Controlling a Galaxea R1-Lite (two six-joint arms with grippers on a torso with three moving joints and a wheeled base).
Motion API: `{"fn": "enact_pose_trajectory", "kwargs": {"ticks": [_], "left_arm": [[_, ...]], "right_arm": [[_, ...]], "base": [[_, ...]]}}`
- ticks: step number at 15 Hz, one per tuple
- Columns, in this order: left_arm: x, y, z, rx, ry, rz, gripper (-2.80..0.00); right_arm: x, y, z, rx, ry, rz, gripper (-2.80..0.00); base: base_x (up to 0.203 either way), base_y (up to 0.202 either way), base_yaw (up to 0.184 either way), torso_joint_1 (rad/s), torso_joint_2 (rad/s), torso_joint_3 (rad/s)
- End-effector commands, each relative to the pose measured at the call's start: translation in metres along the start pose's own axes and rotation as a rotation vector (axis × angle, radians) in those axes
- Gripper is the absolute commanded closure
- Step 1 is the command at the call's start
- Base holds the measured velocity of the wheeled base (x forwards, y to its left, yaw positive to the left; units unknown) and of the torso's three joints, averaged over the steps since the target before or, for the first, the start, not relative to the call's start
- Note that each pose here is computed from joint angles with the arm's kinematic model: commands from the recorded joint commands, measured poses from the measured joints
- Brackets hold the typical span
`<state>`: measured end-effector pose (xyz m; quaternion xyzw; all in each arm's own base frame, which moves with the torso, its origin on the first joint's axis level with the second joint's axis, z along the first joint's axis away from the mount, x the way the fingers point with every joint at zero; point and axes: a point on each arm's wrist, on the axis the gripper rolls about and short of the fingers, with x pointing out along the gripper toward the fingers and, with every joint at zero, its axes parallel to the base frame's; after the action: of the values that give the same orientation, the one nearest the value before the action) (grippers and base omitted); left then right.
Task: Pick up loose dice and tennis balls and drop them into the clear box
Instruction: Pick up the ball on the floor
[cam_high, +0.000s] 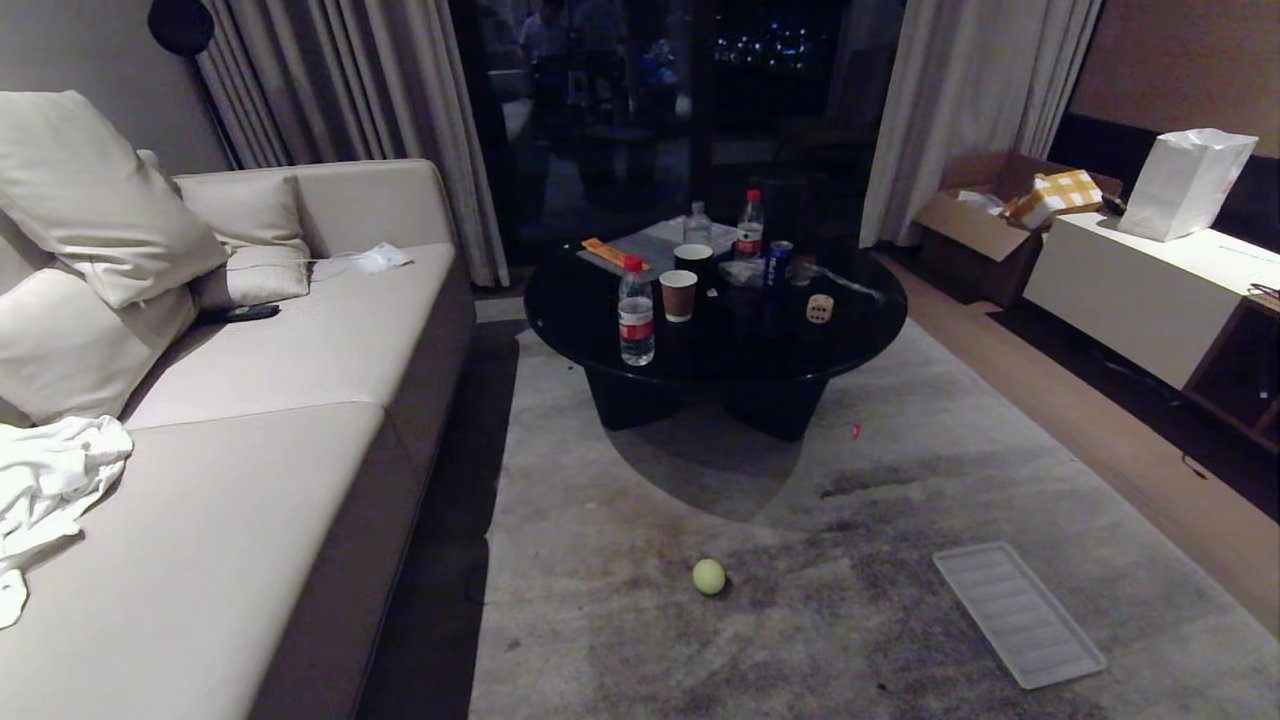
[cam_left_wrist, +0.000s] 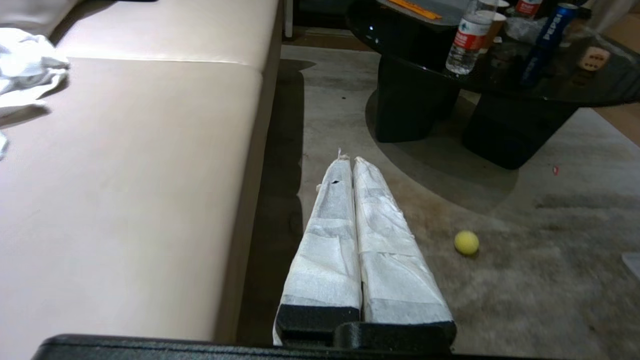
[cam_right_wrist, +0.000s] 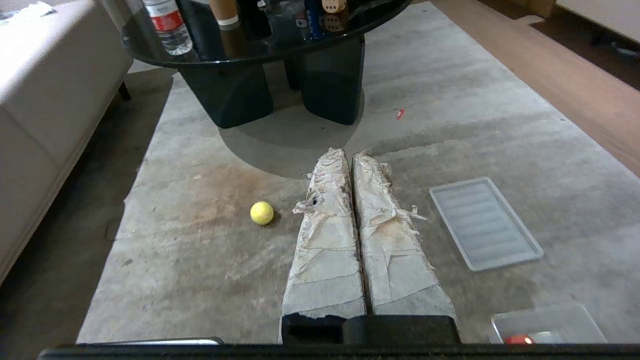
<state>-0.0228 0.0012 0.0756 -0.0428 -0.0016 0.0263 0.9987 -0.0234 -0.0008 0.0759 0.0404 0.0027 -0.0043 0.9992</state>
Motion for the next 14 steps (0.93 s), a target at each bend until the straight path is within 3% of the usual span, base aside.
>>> {"fn": "enact_pose_trajectory", "kwargs": {"ticks": [1,14], "left_arm": [[0.0001,0.0000,-0.0004,-0.003,0.001,0.001,0.00],[0.0002,0.0000,-0.0002,-0.011,0.001,0.001,0.00]], "right_arm": [[0.0001,-0.0001,-0.0001,0.000,0.002,0.000,0.00],[0.0001,0.0000,-0.0001,0.000,0.002,-0.001,0.00]], "base": [[0.182,0.000,-0.002,-0.001,0.00,-0.001],[0.171,0.000,0.000,0.002,0.00,0.000]]}}
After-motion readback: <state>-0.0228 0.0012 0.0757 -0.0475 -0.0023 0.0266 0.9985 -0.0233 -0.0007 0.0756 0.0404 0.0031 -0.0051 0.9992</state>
